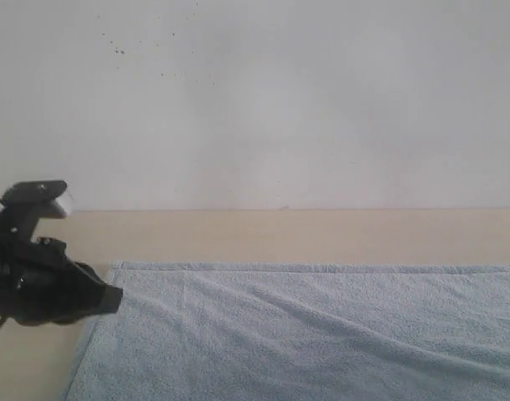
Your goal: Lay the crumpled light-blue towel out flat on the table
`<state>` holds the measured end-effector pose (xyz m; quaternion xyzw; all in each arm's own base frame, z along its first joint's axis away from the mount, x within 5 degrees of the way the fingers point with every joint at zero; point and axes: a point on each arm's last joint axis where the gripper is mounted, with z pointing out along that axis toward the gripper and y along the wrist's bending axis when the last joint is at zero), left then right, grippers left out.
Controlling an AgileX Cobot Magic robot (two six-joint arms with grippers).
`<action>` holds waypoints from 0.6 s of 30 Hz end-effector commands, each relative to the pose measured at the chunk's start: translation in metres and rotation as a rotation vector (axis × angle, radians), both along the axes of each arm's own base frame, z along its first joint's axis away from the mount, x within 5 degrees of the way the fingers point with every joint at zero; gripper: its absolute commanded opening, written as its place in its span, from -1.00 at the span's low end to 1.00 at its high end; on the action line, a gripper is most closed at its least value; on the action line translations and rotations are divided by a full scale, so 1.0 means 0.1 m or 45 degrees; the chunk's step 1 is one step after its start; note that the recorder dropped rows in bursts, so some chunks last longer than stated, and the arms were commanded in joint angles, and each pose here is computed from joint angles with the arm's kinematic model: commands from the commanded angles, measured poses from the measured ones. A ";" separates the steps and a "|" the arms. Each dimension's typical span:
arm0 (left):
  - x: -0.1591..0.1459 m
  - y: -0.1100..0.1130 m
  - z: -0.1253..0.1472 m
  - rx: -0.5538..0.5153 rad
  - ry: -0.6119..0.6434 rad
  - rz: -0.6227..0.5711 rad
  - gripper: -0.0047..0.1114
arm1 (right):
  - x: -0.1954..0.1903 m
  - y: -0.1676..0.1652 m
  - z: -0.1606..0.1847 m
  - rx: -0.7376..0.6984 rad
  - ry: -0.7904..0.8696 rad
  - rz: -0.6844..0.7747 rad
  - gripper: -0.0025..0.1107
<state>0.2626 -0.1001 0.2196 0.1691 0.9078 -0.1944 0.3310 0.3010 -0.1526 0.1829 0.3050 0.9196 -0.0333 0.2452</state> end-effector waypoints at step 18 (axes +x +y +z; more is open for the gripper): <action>-1.37 0.98 0.51 -0.021 -0.841 0.729 -0.85 | -0.41 2.22 1.38 -0.072 -0.850 0.962 -0.96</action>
